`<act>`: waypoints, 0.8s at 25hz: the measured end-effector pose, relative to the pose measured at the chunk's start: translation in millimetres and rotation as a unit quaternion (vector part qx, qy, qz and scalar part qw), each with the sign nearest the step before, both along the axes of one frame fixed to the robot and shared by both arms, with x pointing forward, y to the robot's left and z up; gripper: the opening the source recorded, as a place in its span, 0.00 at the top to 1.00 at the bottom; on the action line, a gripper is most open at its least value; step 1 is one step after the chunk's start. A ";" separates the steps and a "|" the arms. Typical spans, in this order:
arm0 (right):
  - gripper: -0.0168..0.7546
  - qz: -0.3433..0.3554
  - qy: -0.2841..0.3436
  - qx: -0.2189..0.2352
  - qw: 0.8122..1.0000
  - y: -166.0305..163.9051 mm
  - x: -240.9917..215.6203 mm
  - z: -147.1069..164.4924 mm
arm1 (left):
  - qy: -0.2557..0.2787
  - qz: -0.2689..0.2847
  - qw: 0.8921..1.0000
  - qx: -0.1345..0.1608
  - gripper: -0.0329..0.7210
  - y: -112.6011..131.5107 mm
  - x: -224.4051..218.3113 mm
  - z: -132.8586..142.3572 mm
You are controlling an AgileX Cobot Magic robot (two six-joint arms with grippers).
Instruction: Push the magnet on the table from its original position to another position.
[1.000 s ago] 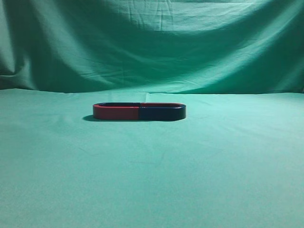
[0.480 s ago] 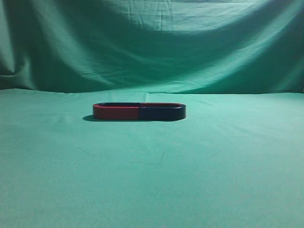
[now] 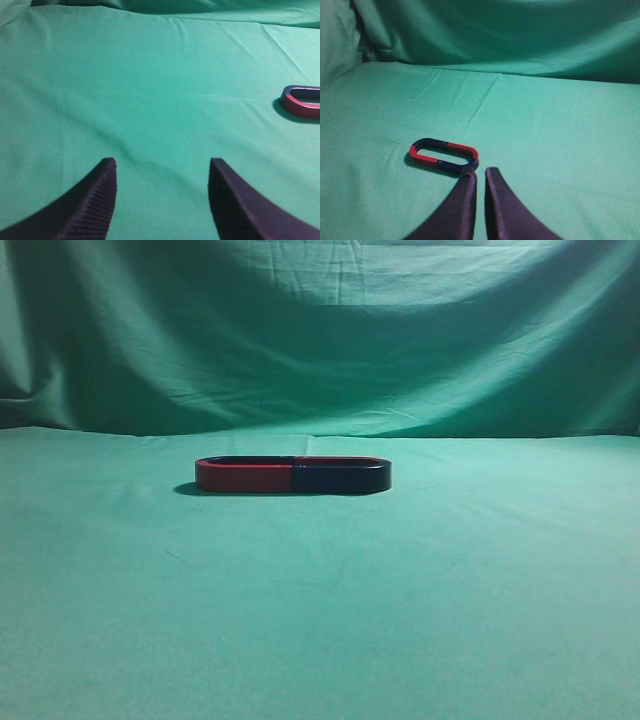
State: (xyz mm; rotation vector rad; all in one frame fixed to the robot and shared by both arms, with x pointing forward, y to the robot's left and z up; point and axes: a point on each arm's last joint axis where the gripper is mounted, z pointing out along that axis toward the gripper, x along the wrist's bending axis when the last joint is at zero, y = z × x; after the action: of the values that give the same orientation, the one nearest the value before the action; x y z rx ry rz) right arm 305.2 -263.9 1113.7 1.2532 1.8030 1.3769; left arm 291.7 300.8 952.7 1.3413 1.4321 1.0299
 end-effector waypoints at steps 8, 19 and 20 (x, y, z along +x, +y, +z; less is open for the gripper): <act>0.98 -0.011 -0.105 -0.049 0.993 0.4 15.2 -56.7 | 0.000 0.000 1.000 0.000 0.43 0.0 0.0 0.0; 0.98 -0.126 -0.126 -0.055 0.982 -25.5 -8.4 -136.1 | 0.000 0.000 1.000 0.000 0.43 0.0 0.0 0.0; 0.98 -0.137 -0.131 -0.055 0.980 -27.1 -10.0 -140.4 | 0.000 0.000 1.000 0.000 0.43 0.0 0.0 0.0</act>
State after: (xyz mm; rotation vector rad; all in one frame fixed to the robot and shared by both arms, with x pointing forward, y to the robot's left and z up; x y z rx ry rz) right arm 295.2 -291.0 973.4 1.1531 1.4460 1.2080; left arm 291.7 300.8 952.7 1.3413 1.4321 1.0299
